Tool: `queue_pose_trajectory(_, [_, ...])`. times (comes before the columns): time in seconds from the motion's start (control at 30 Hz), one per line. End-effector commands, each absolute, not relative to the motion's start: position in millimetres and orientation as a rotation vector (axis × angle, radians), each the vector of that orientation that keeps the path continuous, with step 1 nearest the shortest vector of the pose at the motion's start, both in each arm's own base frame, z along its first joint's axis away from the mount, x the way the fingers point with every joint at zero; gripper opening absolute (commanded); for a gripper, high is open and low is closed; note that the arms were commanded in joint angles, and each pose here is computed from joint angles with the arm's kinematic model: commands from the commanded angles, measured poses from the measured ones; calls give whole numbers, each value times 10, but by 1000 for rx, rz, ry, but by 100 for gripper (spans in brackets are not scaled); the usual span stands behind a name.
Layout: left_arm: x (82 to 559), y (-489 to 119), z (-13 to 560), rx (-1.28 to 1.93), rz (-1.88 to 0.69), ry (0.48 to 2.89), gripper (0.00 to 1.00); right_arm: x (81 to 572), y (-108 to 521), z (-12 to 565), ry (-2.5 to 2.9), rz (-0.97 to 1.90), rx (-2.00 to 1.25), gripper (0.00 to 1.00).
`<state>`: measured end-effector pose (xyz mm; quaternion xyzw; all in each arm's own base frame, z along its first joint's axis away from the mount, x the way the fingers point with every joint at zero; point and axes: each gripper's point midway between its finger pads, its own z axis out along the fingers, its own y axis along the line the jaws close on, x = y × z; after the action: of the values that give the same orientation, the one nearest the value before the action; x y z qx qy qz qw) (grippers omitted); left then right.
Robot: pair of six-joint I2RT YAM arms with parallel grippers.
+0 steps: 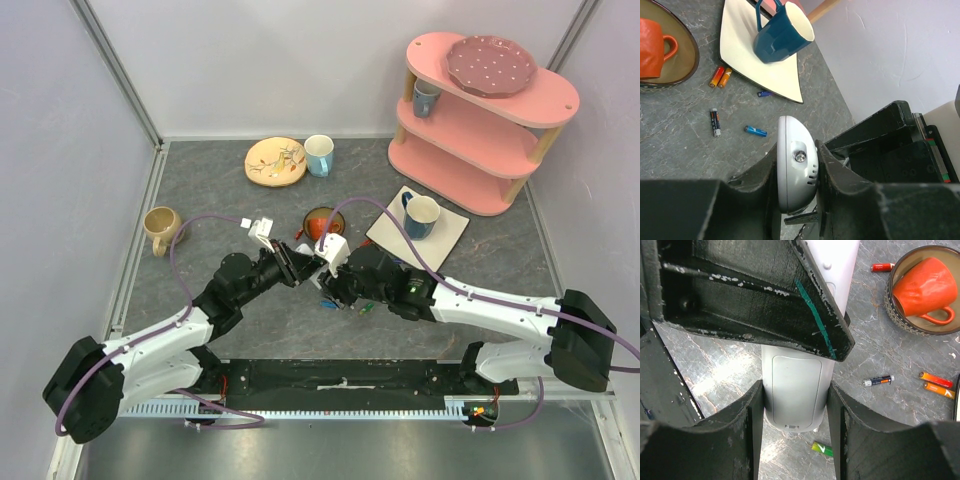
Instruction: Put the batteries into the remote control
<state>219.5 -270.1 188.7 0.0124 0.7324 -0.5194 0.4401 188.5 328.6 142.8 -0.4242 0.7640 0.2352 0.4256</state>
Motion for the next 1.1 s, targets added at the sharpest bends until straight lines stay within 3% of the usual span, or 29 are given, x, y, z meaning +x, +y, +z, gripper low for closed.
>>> queue_pose_trajectory(0.0, [2175, -2755, 2189, 49, -1366, 1714, 2, 1928, 3334, 1662, 1835, 596, -1047, 35])
queue_pose_trajectory(0.13, [2285, -2636, 2179, -37, -1306, 1681, 2, 1929, 3287, 1655, 1876, 583, -1017, 77])
queue_pose_trajectory(0.23, [2414, -2446, 2155, -146, -1219, 1632, 2, 1905, 3219, 1731, 1902, 604, -946, 94])
queue_pose_trajectory(0.3, [2488, -2350, 2111, -172, -1150, 1610, 2, 1864, 3166, 1806, 1916, 643, -877, 98])
queue_pose_trajectory(0.57, [2693, -2198, 1977, -219, -1013, 1527, 2, 1935, 3014, 1913, 1984, 785, -443, 92])
queue_pose_trajectory(0.7, [2759, -2194, 1978, -210, -955, 1481, 2, 2036, 3065, 1995, 1932, 896, -259, 76])
queue_pose_trajectory(0.8, [2809, -2198, 1880, -207, -917, 1483, 2, 2154, 3026, 1952, 1900, 945, -147, 56])
queue_pose_trajectory(1.07, [2850, -2266, 1746, -211, -882, 1485, 2, 2435, 2928, 1687, 1895, 1065, 10, 46])
